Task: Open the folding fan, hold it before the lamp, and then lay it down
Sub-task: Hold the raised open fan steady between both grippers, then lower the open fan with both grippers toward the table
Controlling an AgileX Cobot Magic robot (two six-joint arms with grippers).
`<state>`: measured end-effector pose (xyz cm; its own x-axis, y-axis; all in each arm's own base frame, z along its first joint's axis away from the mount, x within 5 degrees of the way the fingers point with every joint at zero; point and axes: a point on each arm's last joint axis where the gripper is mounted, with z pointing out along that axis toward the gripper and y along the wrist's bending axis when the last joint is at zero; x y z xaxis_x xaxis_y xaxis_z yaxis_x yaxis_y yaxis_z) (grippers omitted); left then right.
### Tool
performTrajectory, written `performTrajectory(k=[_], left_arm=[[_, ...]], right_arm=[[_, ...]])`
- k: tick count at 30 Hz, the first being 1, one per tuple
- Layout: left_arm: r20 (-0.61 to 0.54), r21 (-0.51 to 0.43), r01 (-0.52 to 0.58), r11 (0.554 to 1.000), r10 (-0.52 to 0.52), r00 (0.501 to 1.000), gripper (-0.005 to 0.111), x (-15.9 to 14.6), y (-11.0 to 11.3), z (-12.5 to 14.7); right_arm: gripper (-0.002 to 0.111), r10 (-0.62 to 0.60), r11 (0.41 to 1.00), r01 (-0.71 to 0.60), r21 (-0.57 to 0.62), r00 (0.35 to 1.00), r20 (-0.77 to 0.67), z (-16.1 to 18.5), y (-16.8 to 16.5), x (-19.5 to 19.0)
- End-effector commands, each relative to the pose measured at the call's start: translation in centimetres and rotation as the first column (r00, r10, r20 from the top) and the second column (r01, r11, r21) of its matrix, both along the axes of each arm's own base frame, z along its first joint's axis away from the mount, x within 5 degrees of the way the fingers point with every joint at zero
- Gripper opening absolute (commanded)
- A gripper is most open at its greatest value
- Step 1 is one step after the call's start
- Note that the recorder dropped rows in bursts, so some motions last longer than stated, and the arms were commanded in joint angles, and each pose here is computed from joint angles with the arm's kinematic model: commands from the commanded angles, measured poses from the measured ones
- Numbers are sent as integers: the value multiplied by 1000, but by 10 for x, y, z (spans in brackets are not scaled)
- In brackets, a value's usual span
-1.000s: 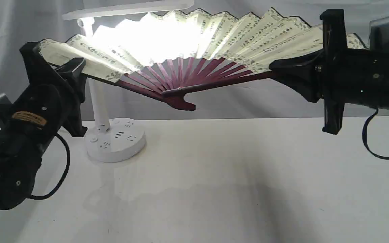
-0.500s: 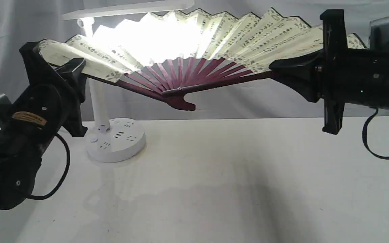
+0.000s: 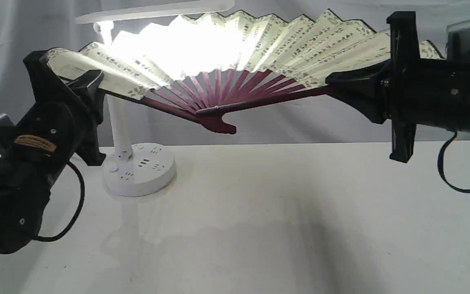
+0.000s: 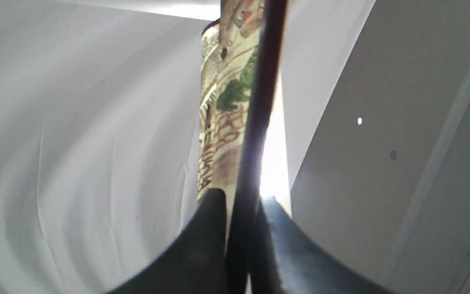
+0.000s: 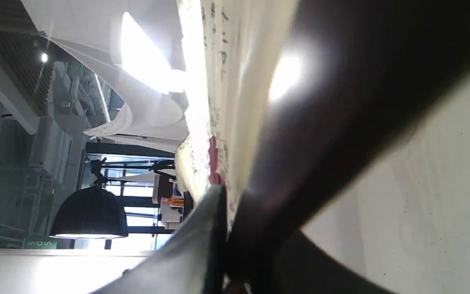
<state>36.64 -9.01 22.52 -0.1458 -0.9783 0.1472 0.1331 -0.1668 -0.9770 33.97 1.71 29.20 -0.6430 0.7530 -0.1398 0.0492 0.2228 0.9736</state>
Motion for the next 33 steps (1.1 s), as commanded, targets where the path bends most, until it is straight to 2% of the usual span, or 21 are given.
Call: performTrajectory(k=[1, 5, 9, 13, 22, 25, 30, 33], left_arm=[[1, -262, -290, 920, 301, 954, 0, 0, 44, 9], [-20, -239, -269, 933, 273, 962, 0, -5, 43, 1], [-40, -266, -224, 938, 221, 974, 0, -10, 40, -7], [-48, -219, -177, 960, 171, 984, 0, -13, 36, -11], [-116, -167, -96, 981, 77, 990, 0, -19, 23, -23], [-139, -181, -94, 979, 70, 988, 0, -22, 11, -25], [-253, -136, -105, 985, 68, 965, 0, -30, -14, -36], [-274, -130, -107, 986, 68, 959, 0, -36, -26, -38]], right_arm=[[0, -70, 991, 71, -114, 997, 14, -7, -15, 2], [0, -73, 991, 73, -109, 997, -1, -9, -16, 1], [0, -72, 992, 68, -108, 997, -34, -19, -15, -3], [0, -77, 993, 69, -97, 994, -82, -32, -15, -10], [0, -84, 996, 81, -28, 989, -124, -55, -46, -33], [0, -94, 995, 92, -27, 987, -127, -61, -54, -40], [0, -122, 993, 118, -31, 981, -152, -73, -63, -50], [0, -143, 990, 141, -25, 976, -167, -80, -70, -57]])
